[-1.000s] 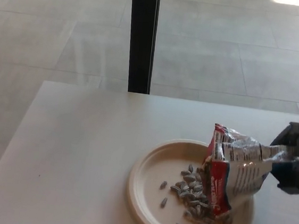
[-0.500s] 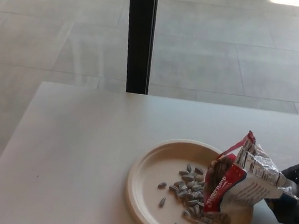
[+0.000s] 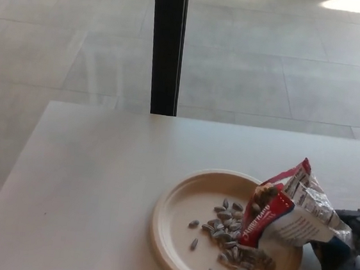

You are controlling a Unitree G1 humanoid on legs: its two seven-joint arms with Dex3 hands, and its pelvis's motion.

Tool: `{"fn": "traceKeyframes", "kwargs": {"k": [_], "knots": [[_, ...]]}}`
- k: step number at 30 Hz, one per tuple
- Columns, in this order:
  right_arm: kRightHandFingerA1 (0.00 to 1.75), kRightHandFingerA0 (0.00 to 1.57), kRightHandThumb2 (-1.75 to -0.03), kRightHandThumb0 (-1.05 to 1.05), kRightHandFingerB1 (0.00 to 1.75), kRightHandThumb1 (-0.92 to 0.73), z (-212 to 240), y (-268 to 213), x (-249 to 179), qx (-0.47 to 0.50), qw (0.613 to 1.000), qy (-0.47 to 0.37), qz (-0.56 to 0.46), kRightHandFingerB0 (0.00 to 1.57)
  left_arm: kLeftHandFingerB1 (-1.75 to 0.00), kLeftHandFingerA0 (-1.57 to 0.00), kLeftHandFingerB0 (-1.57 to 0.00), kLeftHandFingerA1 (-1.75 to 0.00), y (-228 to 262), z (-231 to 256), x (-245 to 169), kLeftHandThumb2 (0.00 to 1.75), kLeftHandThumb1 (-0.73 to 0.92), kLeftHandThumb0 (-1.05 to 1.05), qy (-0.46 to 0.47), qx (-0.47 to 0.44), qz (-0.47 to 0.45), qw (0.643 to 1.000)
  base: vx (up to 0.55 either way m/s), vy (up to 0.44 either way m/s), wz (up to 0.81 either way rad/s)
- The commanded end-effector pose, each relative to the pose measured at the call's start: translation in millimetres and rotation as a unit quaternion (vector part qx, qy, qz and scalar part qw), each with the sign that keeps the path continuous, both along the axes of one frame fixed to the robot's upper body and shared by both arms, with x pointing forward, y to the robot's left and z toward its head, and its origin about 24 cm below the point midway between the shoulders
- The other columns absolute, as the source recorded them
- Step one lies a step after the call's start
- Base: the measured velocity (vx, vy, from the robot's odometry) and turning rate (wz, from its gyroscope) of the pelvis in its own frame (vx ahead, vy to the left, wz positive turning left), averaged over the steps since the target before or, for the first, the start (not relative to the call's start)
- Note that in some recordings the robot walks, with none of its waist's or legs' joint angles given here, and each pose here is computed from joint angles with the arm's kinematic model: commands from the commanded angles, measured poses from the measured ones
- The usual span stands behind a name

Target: The robot uses its right hand to pick up a bag of sunflower seeds kept in the middle of the desk and tilts it over a plate kept next to it to pour out a few seeds and then puts the bag of seeds back on the desk

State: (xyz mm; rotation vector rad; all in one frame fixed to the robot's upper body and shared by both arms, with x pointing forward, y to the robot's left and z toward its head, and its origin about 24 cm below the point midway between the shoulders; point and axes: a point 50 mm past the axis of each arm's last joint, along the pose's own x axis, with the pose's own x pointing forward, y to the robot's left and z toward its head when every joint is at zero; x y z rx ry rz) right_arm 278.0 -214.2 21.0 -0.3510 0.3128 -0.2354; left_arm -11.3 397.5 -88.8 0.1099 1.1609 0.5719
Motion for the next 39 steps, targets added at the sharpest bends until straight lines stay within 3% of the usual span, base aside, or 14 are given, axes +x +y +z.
{"fn": "traceKeyframes", "kwargs": {"k": [1, 2, 4, 6, 7, 9, 16, 18, 19, 26, 27, 34, 35, 39], "knots": [[0.69, 0.32, -0.83, -0.59, 0.43, -0.50, -37, 6, -20, 0.063, 0.993, 0.072, 0.070, 0.03, -0.42, -0.53, -0.49, -0.57, 0, 0, -1, 0.62, 0.72, -0.74, -0.004, 0.005, 0.004, 1.000, 0.00, 0.000, 0.00], [0.11, 0.00, -0.85, -0.87, 0.12, -0.50, -42, 4, -24, 0.018, 0.988, 0.095, 0.116, 0.00, -0.41, -0.49, -0.46, -0.55, 0, 0, 0, 0.62, 0.73, -0.74, -0.004, 0.000, 0.007, 1.000, 0.00, 0.000, 0.00], [0.00, 0.00, -0.85, -0.97, 0.00, -0.56, -46, 4, -29, 0.008, 0.986, 0.105, 0.130, 0.00, -0.41, -0.51, -0.49, -0.56, 0, 0, -5, 0.62, 0.73, -0.74, 0.001, 0.000, 0.013, 1.000, 0.00, 0.000, 0.00], [0.00, 0.00, -0.74, -0.90, 0.00, -0.45, -49, 2, -32, -0.030, 0.981, 0.121, 0.147, 0.00, -0.41, -0.49, -0.47, -0.54, 0, 0, -7, 0.62, 0.73, -0.74, 0.005, -0.002, 0.003, 1.000, 0.00, 0.000, 0.00], [0.12, 0.00, -0.94, -1.01, 0.00, -0.63, -49, 1, -33, -0.039, 0.979, 0.128, 0.152, 0.00, -0.47, -0.50, -0.44, -0.59, -1, 0, -6, 0.77, 0.59, -0.78, 0.004, -0.001, 0.005, 1.000, 0.00, 0.000, 0.00], [0.22, 0.00, -0.95, -1.02, 0.00, -0.63, -45, -2, -34, -0.061, 0.976, 0.137, 0.157, 0.00, -0.41, -0.54, -0.49, -0.55, -1, -1, -5, 0.62, 0.72, -0.73, 0.005, -0.001, 0.016, 1.000, 0.00, 0.000, 0.00], [0.25, 0.00, -0.94, -1.01, 0.00, -0.60, -39, -15, -38, -0.083, 0.973, 0.139, 0.162, 0.00, -0.41, -0.51, -0.45, -0.55, -1, 0, -8, 0.62, 0.73, -0.74, -0.002, -0.006, 0.013, 1.000, 0.00, 0.000, 0.00], [0.24, 0.00, -0.94, -1.01, 0.00, -0.61, -37, -18, -38, -0.088, 0.973, 0.139, 0.164, 0.00, -0.48, -0.51, -0.44, -0.60, -1, 0, -9, 0.78, 0.59, -0.80, 0.004, -0.001, 0.009, 1.000, 0.00, 0.000, 0.00], [0.22, 0.00, -0.93, -1.00, 0.00, -0.60, -35, -21, -38, -0.087, 0.973, 0.138, 0.161, 0.00, -0.41, -0.52, -0.49, -0.55, -2, -1, -11, 0.62, 0.73, -0.78, 0.008, 0.001, 0.007, 1.000, 0.00, 0.000, 0.00], [0.20, 0.00, -0.98, -1.04, 0.00, -0.61, -20, -33, -35, -0.101, 0.975, 0.122, 0.154, 0.00, -0.41, -0.53, -0.50, -0.56, -1, 0, -13, 0.62, 0.73, -0.76, 0.015, 0.006, 0.002, 1.000, 0.00, 0.000, 0.00], [0.20, 0.00, -0.98, -1.05, 0.00, -0.63, -13, -37, -33, -0.103, 0.977, 0.109, 0.149, 0.00, -0.47, -0.51, -0.44, -0.59, -1, 0, -14, 0.78, 0.61, -0.78, 0.015, 0.005, 0.000, 1.000, 0.00, 0.000, 0.00], [0.22, 0.00, -1.00, -1.05, 0.05, -0.61, 32, -51, -21, -0.099, 0.985, 0.033, 0.138, 0.00, -0.41, -0.55, -0.47, -0.53, -2, -1, -13, 0.63, 0.74, -0.75, 0.015, 0.002, 0.006, 1.000, 0.00, 0.000, 0.00], [0.00, 0.00, -0.61, -1.05, 0.00, -0.64, 37, -53, -20, -0.104, 0.984, 0.027, 0.140, 0.00, -0.41, -0.55, -0.47, -0.53, -3, -1, -14, 0.62, 0.74, -0.73, 0.015, 0.000, 0.008, 1.000, 0.00, 0.000, 0.00], [0.00, 0.00, -0.62, -1.05, 0.00, -0.67, 75, -72, -21, -0.117, 0.983, -0.015, 0.139, 0.00, -0.41, -0.52, -0.47, -0.55, -3, -2, -15, 0.62, 0.74, -0.72, 0.008, -0.005, 0.018, 1.000, 0.00, 0.000, 0.00]]}}
